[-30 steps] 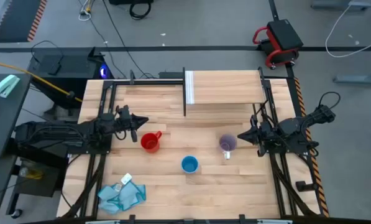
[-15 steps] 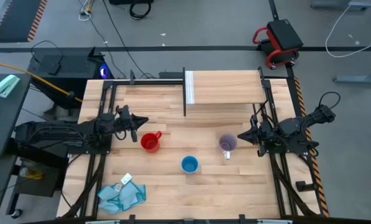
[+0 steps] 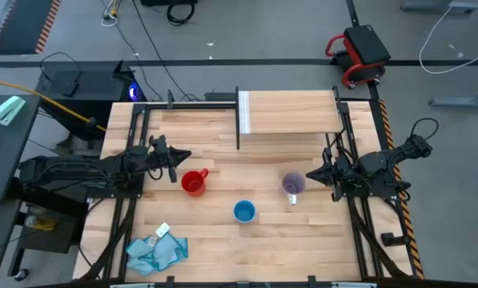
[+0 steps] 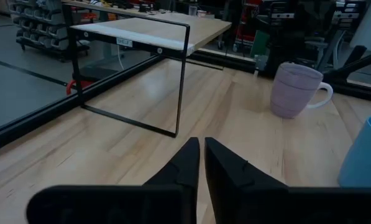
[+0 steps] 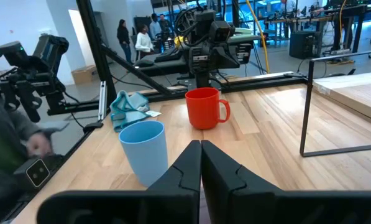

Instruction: Stack small to large cups/mugs on shelf

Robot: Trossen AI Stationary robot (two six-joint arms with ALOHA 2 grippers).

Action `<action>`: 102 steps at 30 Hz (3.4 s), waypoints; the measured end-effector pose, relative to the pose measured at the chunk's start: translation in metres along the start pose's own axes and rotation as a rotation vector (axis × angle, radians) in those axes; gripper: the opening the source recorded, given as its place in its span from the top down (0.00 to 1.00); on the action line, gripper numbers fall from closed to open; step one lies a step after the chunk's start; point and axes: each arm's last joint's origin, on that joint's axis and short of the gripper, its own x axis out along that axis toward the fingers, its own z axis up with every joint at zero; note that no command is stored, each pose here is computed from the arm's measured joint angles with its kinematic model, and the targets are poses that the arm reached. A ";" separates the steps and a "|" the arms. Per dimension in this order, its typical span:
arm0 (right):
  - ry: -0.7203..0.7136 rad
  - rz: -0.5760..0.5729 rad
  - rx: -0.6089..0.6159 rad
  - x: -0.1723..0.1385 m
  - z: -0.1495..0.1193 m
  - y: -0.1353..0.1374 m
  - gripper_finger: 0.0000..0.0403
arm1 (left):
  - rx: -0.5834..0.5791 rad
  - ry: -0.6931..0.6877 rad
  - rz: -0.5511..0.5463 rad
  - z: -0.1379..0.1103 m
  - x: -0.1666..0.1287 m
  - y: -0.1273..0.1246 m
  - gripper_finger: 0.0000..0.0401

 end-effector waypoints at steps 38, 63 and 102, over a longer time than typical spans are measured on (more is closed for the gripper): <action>-0.070 0.011 0.029 0.000 0.007 0.001 0.96 | -0.136 -0.105 -0.022 0.011 -0.001 -0.001 0.92; -0.471 0.069 0.100 -0.011 0.046 0.003 0.96 | -0.250 -0.483 -0.542 0.064 -0.019 -0.022 0.93; 0.507 -0.301 -0.127 0.133 0.168 0.014 0.78 | -0.402 0.993 0.346 0.069 -0.010 -0.048 0.80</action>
